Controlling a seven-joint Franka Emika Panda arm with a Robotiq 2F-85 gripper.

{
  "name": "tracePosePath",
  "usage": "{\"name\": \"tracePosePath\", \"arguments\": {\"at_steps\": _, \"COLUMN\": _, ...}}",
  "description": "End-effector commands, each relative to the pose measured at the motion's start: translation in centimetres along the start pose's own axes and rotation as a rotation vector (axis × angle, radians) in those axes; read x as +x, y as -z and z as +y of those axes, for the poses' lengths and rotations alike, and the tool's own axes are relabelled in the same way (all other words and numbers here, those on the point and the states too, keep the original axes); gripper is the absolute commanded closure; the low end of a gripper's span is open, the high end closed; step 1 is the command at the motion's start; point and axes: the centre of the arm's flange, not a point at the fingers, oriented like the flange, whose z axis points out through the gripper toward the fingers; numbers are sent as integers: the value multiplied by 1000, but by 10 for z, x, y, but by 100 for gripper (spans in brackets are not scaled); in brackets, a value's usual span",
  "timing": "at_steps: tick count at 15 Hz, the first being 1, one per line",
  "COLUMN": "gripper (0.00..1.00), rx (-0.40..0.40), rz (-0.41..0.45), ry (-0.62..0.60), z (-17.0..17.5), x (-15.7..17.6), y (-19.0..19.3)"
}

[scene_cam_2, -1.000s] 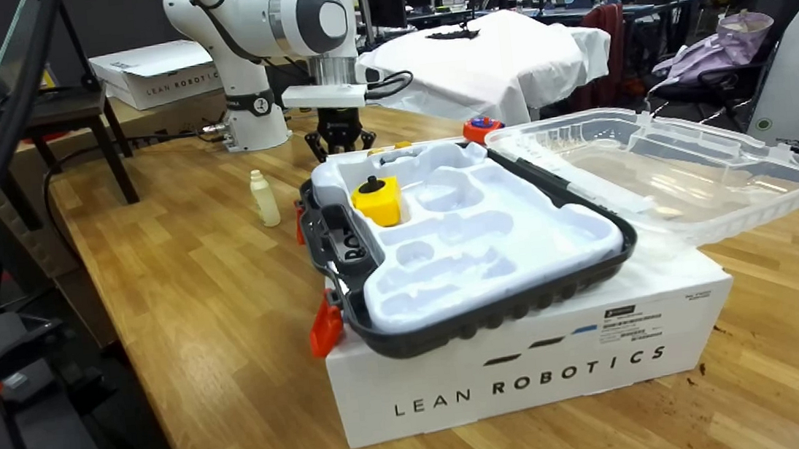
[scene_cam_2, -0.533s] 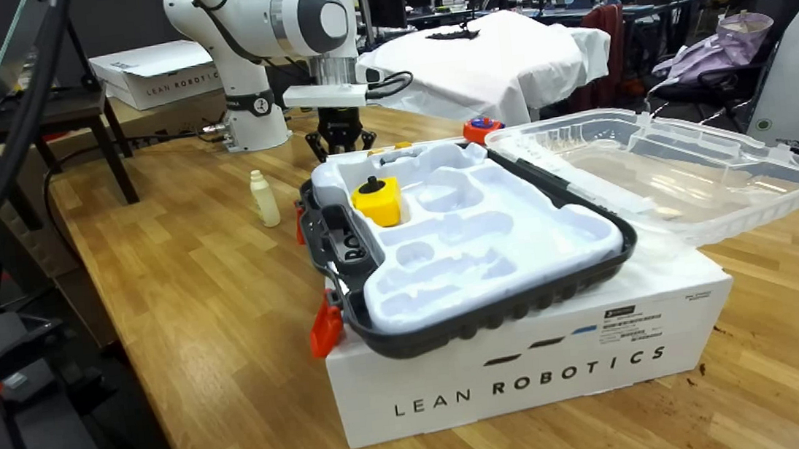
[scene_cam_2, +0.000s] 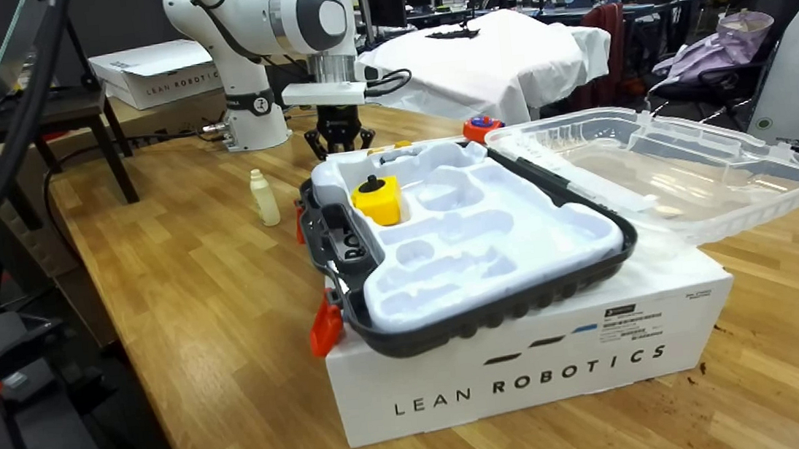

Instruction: Move the nut from the box to the wooden block

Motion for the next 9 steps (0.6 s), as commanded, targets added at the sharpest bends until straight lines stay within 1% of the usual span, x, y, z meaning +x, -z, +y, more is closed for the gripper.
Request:
{"name": "tracePosePath", "arguments": {"at_steps": 1, "gripper": 93, "rx": -6, "rz": -34, "ry": 22, "z": 2, "x": 6, "y": -3}}
{"name": "tracePosePath", "arguments": {"at_steps": 9, "gripper": 93, "rx": -4, "rz": -46, "ry": 26, "z": 1, "x": 8, "y": -4}}
